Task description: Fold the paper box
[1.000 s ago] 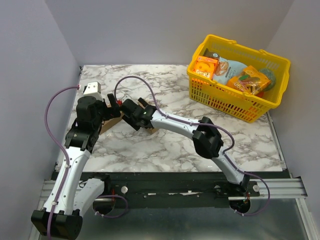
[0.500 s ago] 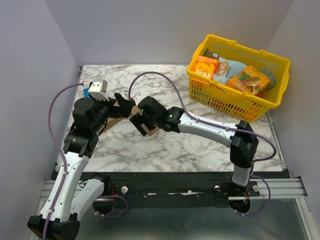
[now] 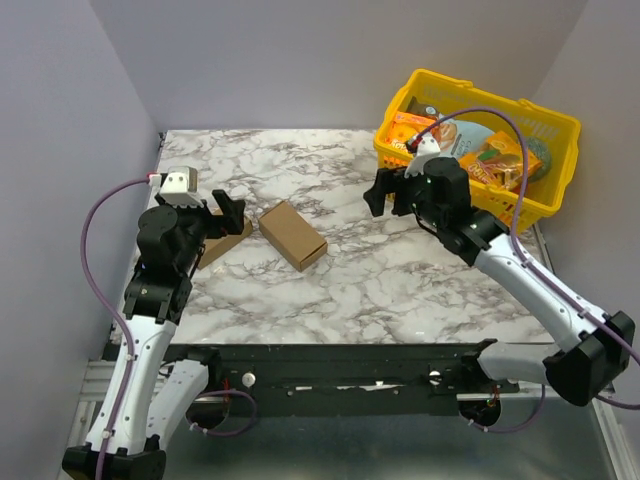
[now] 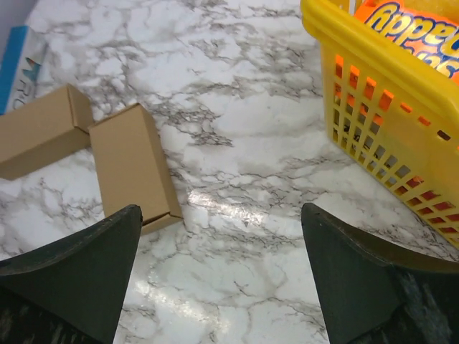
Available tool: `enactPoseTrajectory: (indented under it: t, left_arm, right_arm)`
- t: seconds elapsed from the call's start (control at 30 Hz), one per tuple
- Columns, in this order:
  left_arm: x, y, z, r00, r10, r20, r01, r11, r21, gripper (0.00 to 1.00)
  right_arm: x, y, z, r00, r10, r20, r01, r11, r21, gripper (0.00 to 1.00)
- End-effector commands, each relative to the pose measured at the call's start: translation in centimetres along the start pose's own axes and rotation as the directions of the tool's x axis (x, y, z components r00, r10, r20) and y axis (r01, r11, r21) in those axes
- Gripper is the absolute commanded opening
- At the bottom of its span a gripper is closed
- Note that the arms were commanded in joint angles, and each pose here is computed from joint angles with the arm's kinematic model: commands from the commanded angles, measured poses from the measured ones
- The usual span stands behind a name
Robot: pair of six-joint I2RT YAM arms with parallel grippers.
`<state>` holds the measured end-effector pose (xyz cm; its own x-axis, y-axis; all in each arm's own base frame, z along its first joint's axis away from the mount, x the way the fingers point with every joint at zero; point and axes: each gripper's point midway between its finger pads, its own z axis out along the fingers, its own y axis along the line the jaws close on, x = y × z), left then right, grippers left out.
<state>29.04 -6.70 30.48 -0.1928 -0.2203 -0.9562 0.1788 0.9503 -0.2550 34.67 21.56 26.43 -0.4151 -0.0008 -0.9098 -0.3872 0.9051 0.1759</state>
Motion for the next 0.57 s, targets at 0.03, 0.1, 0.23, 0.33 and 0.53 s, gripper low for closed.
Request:
enactPoseTrajectory:
  t: [0.03,0.1,0.23,0.33,0.53]
  left_arm:
    - [-1.6,0.5,-0.8,0.998,0.042,0.046,-0.04,0.999,-0.035,0.99]
    - [-2.2,0.4,-1.2,0.997,0.044,0.065,-0.042,0.998,-0.038,0.99]
    - [-2.9,1.0,-1.9,0.995,0.051,0.082,-0.045,0.996,-0.078,0.99]
    - [-3.1,1.5,-2.3,0.993,0.062,0.098,-0.051,0.993,-0.106,0.99]
    - [-3.6,1.5,-2.5,0.992,0.048,0.118,-0.034,0.993,-0.112,0.99]
  right_arm:
    - [-1.5,-1.7,-3.1,0.996,0.008,0.092,-0.012,0.999,0.038,0.99]
    - [-2.8,-2.5,-4.9,0.989,-0.002,0.146,-0.007,0.998,0.057,0.99]
    - [-4.2,-3.6,-7.1,0.977,-0.014,0.213,-0.007,0.995,0.095,1.0]
    - [-4.6,-4.0,-7.9,0.972,-0.017,0.235,-0.008,0.994,0.105,1.0]
    - [-4.4,-4.3,-8.0,0.972,-0.015,0.235,-0.012,0.993,0.113,1.0]
